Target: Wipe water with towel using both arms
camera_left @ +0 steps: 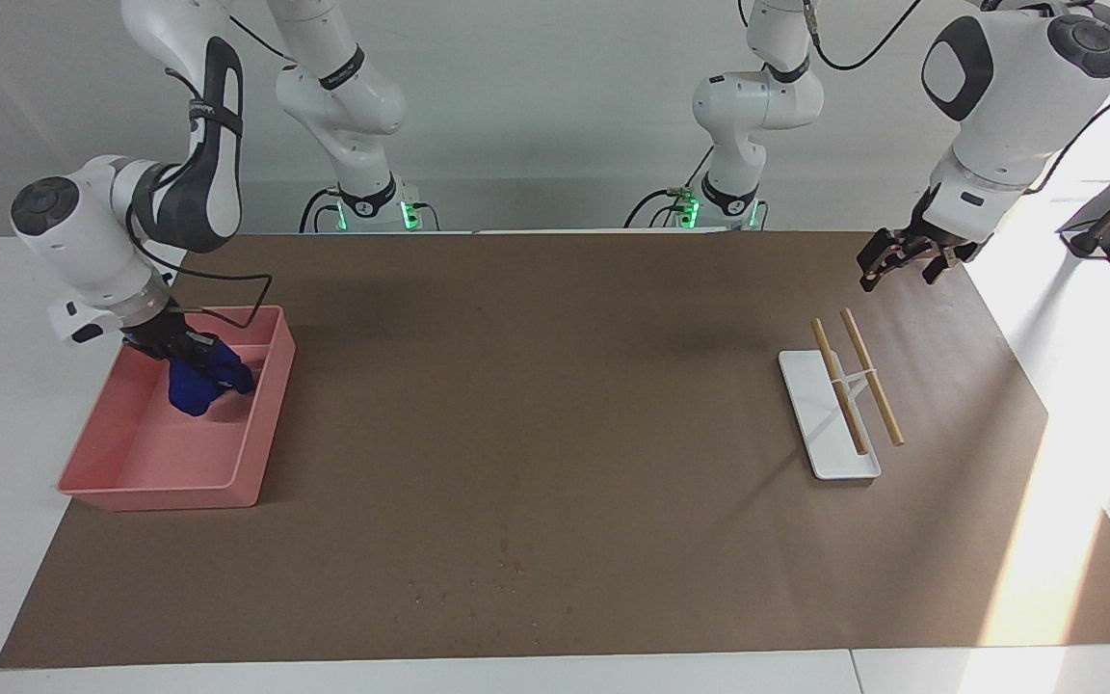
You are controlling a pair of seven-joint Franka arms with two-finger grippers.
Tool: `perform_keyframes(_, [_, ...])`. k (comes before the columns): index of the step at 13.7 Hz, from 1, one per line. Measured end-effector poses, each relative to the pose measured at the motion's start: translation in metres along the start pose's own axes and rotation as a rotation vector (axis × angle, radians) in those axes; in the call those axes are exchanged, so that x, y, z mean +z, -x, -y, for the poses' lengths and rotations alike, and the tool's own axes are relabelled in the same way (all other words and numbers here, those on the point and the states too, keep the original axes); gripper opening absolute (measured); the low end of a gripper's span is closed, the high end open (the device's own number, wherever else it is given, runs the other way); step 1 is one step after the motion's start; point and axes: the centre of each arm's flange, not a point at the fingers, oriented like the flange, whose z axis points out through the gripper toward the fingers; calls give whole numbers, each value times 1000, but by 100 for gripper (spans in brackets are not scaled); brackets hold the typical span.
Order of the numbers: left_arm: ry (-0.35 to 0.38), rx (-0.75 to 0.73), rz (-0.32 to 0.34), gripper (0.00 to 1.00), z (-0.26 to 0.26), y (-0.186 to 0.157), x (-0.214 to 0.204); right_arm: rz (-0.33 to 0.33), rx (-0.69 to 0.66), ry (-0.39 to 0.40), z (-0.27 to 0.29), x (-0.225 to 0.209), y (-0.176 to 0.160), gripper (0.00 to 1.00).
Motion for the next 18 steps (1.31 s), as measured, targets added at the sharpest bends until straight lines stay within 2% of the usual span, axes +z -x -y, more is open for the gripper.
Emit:
perform_keyframes(3, [0, 0, 1, 100, 0, 0, 0, -20, -15, 4, 10, -20, -3, 74])
perform_keyframes(5, [0, 0, 0, 100, 0, 0, 0, -26, -15, 8, 29, -49, -2, 98])
perform_keyframes(10, [0, 6, -12, 100, -2, -1, -1, -93, 17, 17, 123, -121, 16, 100])
perform_keyframes(15, [0, 13, -13, 100, -6, -1, -1, -106, 81, 8, 221, -193, 40, 100])
perform_keyframes(18, [1, 13, -13, 100, -7, -1, -1, -115, 96, -9, 224, -232, 43, 100])
